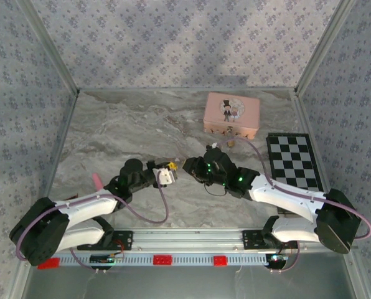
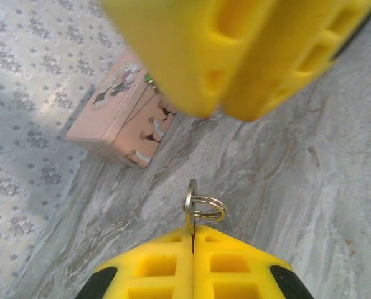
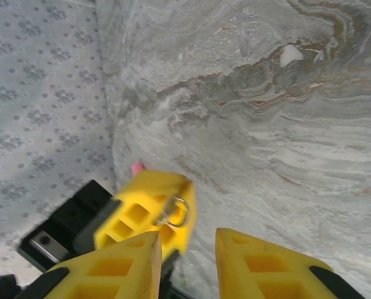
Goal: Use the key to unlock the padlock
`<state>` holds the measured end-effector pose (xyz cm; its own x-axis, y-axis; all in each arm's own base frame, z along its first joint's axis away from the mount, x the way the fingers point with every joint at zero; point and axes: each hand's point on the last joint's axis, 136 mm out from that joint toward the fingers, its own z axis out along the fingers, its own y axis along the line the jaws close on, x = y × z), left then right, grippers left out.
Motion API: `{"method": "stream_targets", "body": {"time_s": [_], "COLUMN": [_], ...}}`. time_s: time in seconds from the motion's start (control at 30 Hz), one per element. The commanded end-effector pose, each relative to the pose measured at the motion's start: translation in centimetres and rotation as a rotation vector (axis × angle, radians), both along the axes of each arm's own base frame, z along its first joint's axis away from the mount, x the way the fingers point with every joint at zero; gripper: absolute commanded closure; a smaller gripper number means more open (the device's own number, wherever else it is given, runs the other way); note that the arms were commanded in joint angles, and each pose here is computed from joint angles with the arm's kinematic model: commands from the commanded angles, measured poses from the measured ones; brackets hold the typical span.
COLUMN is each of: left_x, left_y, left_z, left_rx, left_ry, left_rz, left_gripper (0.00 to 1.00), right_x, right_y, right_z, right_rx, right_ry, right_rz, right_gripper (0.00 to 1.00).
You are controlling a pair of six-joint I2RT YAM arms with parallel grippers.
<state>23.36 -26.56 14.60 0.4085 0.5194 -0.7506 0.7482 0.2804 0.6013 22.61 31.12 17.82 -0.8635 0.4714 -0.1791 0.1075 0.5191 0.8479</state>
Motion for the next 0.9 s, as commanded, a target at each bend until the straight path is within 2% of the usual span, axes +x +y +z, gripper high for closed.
{"method": "stream_targets", "body": {"time_s": [0.0, 0.67, 0.87], "left_x": [-1.8, -1.5, -1.4], "left_y": [-0.7, -0.9, -1.0], "left_z": [0.1, -0.6, -0.8], "left_rx": [0.008, 0.058, 0.068], "left_ry": [-0.022, -0.045, -0.045], "left_rz": [-0.109, -0.081, -0.077], "left_gripper": [1.00, 1.00, 1.00], "right_x": [0.2, -0.2, -0.2], "right_y": [0.9, 2.1, 2.5], "right_z": [1.4, -1.1, -1.4], "right_rx": [0.094, 0.052, 0.048], "right_ry": [0.021, 0.103, 0.110], "right_rz": [-0.032, -0.046, -0.036], "right_gripper": [0.70, 0.77, 0.82]}}
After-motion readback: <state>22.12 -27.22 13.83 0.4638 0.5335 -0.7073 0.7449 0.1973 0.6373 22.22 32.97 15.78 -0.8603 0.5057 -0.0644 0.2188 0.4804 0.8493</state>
